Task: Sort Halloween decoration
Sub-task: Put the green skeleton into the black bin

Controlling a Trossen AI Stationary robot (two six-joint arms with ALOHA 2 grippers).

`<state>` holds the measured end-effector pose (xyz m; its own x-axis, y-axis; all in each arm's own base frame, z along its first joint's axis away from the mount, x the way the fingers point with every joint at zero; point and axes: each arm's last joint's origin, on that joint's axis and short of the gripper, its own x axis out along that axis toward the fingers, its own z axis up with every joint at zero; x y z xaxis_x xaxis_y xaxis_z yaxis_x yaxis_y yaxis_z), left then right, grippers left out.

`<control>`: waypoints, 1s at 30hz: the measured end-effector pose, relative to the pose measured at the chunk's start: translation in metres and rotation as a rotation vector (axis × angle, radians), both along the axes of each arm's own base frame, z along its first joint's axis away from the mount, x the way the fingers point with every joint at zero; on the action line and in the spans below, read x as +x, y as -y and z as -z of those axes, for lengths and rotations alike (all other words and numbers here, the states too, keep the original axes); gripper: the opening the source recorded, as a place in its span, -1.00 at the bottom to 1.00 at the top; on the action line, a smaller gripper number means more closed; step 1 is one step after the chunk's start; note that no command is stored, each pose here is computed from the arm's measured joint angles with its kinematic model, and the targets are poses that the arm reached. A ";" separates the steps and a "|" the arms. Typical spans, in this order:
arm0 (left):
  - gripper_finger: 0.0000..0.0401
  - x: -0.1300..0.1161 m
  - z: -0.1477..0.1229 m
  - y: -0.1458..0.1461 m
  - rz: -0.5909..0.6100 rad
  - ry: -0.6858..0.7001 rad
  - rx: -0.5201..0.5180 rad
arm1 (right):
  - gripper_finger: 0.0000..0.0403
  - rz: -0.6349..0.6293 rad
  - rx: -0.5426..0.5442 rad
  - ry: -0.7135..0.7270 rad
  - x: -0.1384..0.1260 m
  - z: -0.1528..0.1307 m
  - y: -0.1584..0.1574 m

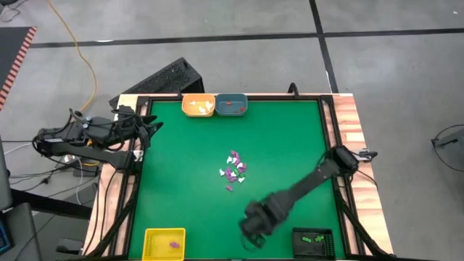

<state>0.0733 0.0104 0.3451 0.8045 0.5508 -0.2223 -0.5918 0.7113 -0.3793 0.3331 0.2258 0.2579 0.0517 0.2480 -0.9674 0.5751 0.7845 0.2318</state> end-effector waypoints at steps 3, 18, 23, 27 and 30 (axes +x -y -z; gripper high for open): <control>0.15 0.000 0.000 0.000 -0.001 0.000 0.000 | -0.73 -0.032 0.013 -0.090 -0.023 0.000 -0.023; 0.15 -0.001 0.000 -0.001 -0.043 0.003 0.012 | -0.73 -0.045 -0.025 -0.309 -0.099 0.001 -0.081; 0.15 -0.001 0.000 -0.001 -0.040 0.004 0.011 | -0.68 -0.004 -0.146 -0.343 -0.114 0.001 -0.080; 0.15 -0.001 0.000 -0.001 -0.040 0.005 0.009 | -0.60 0.000 -0.169 -0.344 -0.116 0.001 -0.079; 0.15 0.000 0.000 -0.001 -0.033 0.005 0.006 | -0.52 0.000 -0.165 -0.337 -0.114 0.001 -0.079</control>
<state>0.0729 0.0112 0.3454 0.7871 0.5782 -0.2147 -0.6128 0.6939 -0.3781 0.2186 0.3048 0.2566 -0.2759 0.0869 -0.9572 0.5979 0.7953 -0.1002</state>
